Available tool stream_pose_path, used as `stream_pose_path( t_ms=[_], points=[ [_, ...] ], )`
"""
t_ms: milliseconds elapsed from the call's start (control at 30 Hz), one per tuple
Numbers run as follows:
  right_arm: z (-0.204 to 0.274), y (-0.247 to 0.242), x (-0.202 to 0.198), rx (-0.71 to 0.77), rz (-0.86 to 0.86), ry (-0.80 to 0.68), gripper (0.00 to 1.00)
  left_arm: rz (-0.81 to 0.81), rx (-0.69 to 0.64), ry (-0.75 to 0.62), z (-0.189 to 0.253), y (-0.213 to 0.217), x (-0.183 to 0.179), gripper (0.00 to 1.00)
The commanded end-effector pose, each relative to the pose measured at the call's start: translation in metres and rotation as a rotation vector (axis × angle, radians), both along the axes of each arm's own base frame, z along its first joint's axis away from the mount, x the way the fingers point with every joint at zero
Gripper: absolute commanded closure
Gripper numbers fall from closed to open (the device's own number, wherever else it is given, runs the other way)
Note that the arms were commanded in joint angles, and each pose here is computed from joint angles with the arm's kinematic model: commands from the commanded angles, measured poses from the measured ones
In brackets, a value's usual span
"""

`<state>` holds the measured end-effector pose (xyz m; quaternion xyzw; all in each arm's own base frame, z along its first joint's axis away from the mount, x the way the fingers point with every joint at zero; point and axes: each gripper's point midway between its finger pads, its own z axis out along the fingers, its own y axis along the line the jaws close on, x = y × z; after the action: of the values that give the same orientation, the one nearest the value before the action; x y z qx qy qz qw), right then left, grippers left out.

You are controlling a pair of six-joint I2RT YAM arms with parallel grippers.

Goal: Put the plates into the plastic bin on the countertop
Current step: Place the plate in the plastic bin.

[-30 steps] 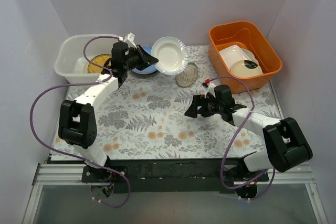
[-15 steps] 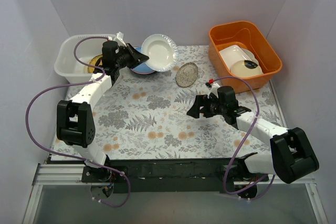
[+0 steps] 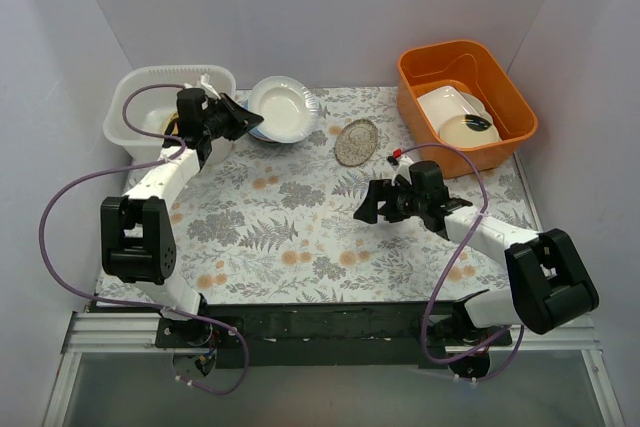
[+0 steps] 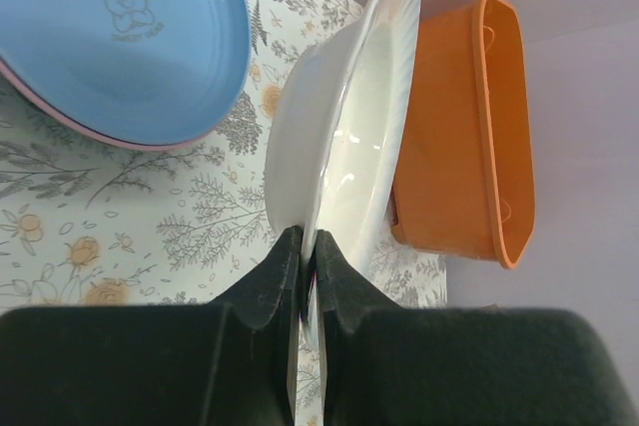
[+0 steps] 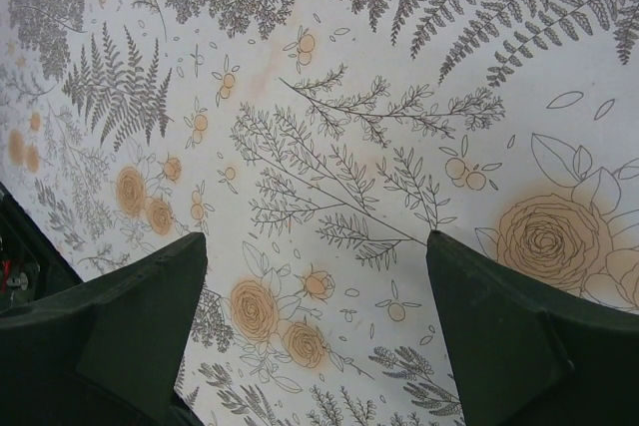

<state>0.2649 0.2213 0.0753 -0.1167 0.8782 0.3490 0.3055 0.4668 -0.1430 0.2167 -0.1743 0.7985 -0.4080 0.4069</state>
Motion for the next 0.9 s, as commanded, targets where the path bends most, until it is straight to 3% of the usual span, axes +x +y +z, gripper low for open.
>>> stream_pose_path(
  t_ms=[0, 533, 867],
  points=[
    [0.018, 0.009, 0.014, 0.022, 0.03, -0.062, 0.02, 0.025, -0.042, -0.204, 0.079, 0.017, -0.008, 1.0],
    [0.017, -0.004, 0.007, -0.017, -0.017, -0.061, 0.02, 0.11, -0.11, -0.225, 0.093, 0.07, 0.007, 1.0],
    [0.017, -0.002, 0.011, -0.02, -0.015, -0.061, 0.02, 0.209, -0.074, -0.249, 0.109, 0.106, 0.014, 1.0]
  ],
)
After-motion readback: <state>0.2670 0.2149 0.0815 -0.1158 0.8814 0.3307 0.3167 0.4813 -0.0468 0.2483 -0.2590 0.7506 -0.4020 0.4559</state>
